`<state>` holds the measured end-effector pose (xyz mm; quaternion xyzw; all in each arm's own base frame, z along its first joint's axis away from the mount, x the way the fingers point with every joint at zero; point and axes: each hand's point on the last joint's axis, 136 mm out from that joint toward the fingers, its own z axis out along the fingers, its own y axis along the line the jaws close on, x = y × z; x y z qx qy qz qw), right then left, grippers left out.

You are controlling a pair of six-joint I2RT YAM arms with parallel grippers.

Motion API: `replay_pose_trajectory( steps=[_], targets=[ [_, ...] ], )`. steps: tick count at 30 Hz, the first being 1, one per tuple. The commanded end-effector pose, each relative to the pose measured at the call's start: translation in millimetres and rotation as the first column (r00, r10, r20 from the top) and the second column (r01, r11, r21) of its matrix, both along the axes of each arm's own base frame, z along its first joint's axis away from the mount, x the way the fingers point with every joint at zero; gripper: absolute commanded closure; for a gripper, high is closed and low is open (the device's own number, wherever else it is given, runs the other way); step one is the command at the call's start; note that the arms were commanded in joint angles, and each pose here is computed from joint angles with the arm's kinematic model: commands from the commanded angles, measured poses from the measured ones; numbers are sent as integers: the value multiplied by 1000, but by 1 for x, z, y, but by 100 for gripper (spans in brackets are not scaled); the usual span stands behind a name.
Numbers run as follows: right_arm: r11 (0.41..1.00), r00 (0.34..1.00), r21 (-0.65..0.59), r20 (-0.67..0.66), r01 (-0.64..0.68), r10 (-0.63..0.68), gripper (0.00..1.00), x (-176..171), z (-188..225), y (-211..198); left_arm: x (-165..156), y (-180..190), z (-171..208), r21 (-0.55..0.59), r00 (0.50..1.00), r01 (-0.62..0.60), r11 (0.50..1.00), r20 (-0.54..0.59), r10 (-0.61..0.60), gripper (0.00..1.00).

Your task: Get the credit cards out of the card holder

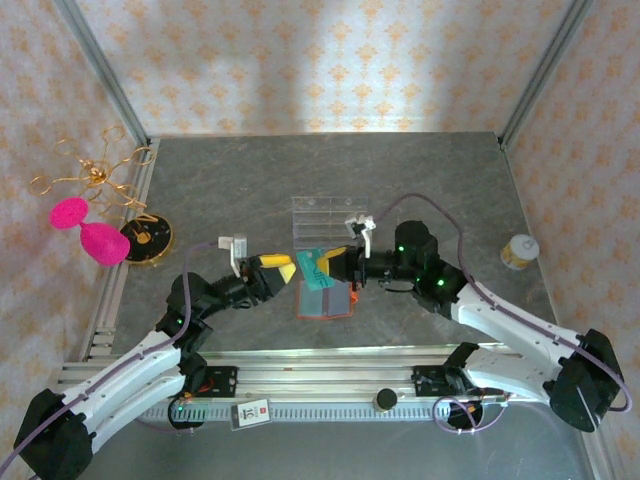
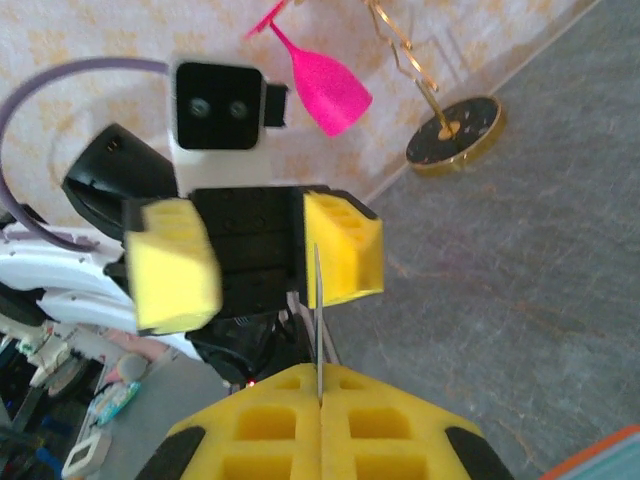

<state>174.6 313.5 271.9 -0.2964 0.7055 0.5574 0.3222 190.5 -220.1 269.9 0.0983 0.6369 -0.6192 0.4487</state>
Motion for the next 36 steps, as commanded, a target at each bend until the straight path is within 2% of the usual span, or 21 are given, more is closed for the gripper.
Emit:
replay_pose_trajectory(
  steps=[1,8,14,20,21,23,25,28,31,36],
  targets=[
    [993,994,-58,26,-104,105,100,-15,-1,8,-19,-2,21,-51,993,96,994,73,-92,44],
    [985,985,-65,58,-158,161,100,-25,9,21,-10,-4,11,4,998,62,998,31,-62,57],
    [985,985,-78,60,-155,160,100,-24,11,26,-16,-3,18,-29,995,81,996,53,-79,72],
    [988,989,-68,55,-137,140,99,-23,13,27,-19,1,22,-53,995,73,996,73,-69,100],
    [990,990,-59,54,-125,129,95,-21,14,26,-20,2,24,-64,994,72,995,83,-67,100],
    [996,995,-30,59,-83,85,79,-16,19,25,-20,6,26,-92,995,58,994,92,-49,100],
    [1000,998,15,58,12,-13,63,-4,29,20,-20,12,29,-129,994,30,991,106,-17,100],
    [990,995,117,56,75,-82,50,-1,45,11,-17,25,36,-198,990,-38,979,126,64,100],
    [985,997,160,40,62,-69,44,-6,46,9,-16,35,42,-243,981,-87,966,146,125,100],
    [987,1000,162,-2,-15,15,43,-16,34,17,-14,40,46,-260,976,-113,959,153,156,100]
  ],
)
